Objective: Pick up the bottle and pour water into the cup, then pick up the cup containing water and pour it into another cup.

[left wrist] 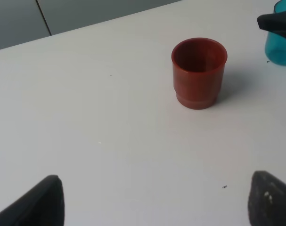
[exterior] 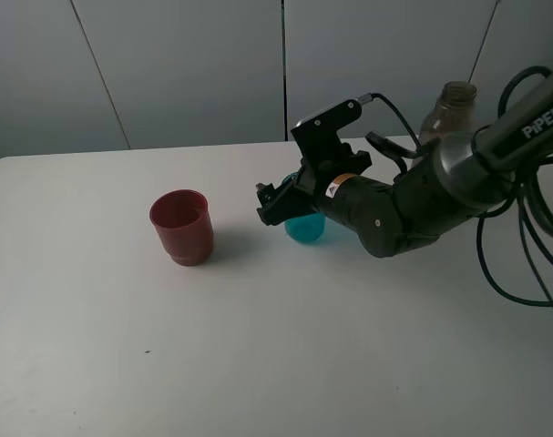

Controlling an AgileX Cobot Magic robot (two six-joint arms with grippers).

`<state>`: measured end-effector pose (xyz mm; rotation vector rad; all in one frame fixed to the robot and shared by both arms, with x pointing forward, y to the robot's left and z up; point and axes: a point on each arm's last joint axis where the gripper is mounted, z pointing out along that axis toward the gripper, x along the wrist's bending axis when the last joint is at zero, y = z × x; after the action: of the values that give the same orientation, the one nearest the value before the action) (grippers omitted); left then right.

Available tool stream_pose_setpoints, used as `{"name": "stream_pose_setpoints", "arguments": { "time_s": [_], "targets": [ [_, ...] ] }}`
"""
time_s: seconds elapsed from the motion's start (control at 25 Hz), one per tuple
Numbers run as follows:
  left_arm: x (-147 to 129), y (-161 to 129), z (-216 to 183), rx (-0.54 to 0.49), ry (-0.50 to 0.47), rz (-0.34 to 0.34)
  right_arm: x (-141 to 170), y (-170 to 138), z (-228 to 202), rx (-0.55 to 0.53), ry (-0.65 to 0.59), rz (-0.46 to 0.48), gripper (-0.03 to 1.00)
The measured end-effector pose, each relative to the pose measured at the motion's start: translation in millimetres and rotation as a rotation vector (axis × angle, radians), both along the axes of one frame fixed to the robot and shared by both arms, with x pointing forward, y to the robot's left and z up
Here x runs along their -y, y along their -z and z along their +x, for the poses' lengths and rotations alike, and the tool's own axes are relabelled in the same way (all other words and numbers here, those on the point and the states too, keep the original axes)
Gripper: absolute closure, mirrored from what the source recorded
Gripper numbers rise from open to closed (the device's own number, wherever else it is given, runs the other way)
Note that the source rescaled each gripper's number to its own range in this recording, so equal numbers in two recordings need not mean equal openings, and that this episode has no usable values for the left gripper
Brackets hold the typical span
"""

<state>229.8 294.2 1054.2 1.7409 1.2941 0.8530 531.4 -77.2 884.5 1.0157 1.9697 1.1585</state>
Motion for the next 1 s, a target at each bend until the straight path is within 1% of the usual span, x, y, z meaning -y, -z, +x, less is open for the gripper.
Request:
{"name": "stream_pose_setpoints", "arguments": {
  "time_s": [0.2,0.36,0.48,0.68,0.84,0.92,1.0],
  "targets": [
    [0.0,0.0,0.0,0.0,0.001,0.002,0.2,-30.4,-1.4,0.038,-0.005,0.044,-0.03],
    [0.0,0.0,0.0,0.001,0.002,0.003,2.1,-61.6,-4.8,0.081,-0.011,0.091,-0.03],
    [0.0,0.0,0.0,0.001,0.002,0.003,5.0,-83.5,-10.8,0.074,-0.022,0.111,-0.03],
    [0.0,0.0,0.0,0.001,0.002,0.004,13.4,-119.6,-29.4,-0.003,-0.063,0.122,-0.03],
    [0.0,0.0,0.0,0.001,0.002,0.004,22.7,-140.8,-50.8,-0.123,-0.108,0.11,-0.03],
    [0.0,0.0,0.0,0.001,0.002,0.004,30.2,-147.3,-62.0,-0.17,-0.095,0.148,-0.03],
    [0.0,0.0,0.0,0.001,0.002,0.004,41.2,-153.1,-73.3,-0.193,-0.074,0.192,-0.03]
  ]
}}
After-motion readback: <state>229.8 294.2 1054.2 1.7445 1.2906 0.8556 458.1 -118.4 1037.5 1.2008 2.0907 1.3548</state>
